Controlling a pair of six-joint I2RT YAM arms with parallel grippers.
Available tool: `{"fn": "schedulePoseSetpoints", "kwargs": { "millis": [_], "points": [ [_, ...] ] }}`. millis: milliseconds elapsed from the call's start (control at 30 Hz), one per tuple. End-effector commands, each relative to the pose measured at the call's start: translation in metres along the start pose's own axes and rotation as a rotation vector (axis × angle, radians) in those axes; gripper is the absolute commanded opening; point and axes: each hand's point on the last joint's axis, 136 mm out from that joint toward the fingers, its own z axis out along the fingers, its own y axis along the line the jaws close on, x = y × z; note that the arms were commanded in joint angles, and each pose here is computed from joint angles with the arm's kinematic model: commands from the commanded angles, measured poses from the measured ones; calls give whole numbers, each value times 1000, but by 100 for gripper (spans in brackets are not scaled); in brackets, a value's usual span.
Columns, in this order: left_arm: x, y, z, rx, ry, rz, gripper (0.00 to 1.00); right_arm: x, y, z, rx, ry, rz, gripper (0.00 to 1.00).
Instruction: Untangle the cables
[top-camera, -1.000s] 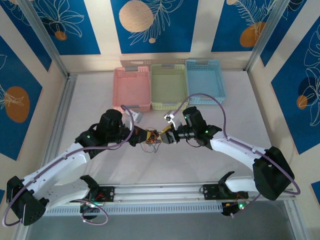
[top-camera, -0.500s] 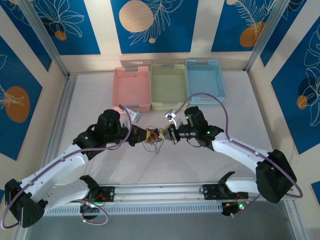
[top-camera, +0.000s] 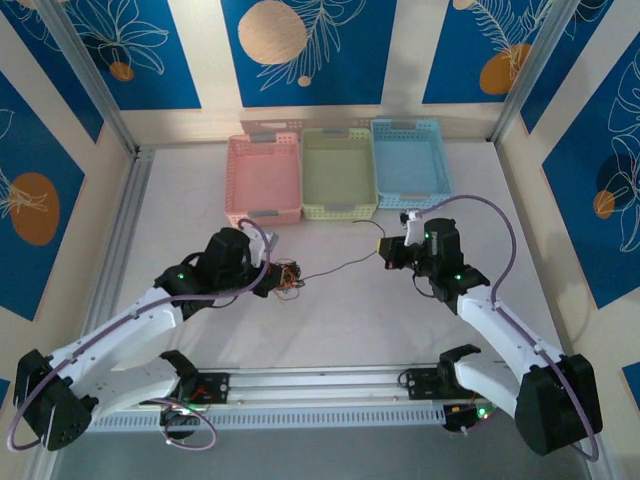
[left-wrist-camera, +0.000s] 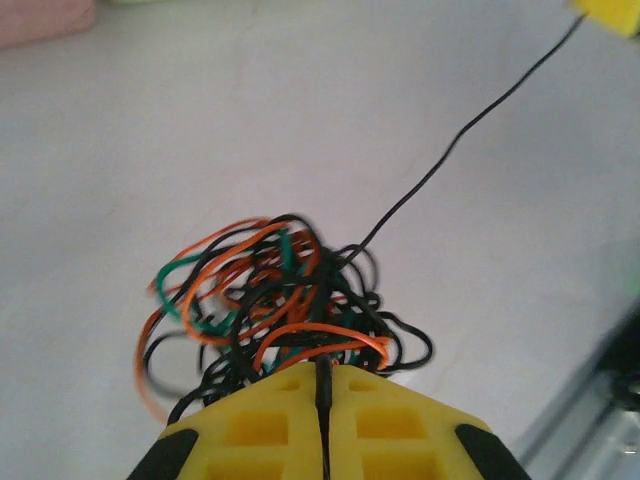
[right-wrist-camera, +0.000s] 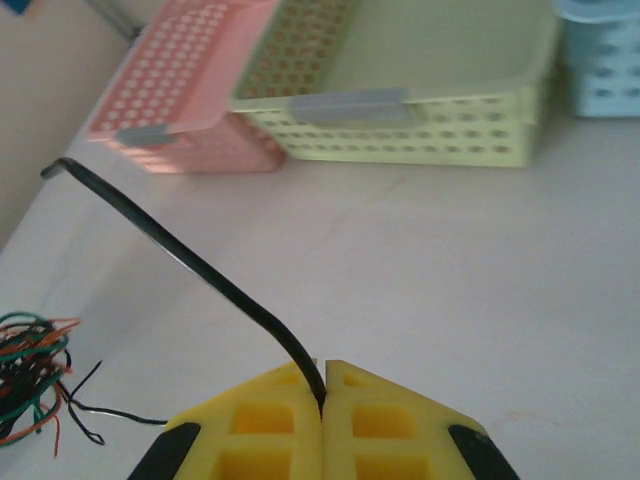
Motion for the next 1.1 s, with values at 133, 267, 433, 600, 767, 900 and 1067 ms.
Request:
{"fn": "schedulePoseSetpoints", "kwargs": {
  "millis": [133,267,433,600,767,900,1067],
  "points": [
    [9,53,-9,-280,-3,28,9,-3,-73,-31,269,-115,220,0],
    [4,70,-26,-379,-53,3,10,2,-104,-47,385,-150,312,0],
    [1,90,-50,-474,-135,-48,10,15,-133,-60,505,-152,407,0],
    [-3,99,-71,-514,-217,-101,12,20,-150,-70,567,-162,479,0],
    [-5,100,-76,-478,-253,-143,16,20,-151,-71,565,-167,480,0],
    [-4,83,-52,-340,-204,-147,15,19,-146,-68,528,-173,472,0],
    [2,76,-31,-275,-143,-163,16,19,-143,-63,491,-173,474,0]
  ]
}}
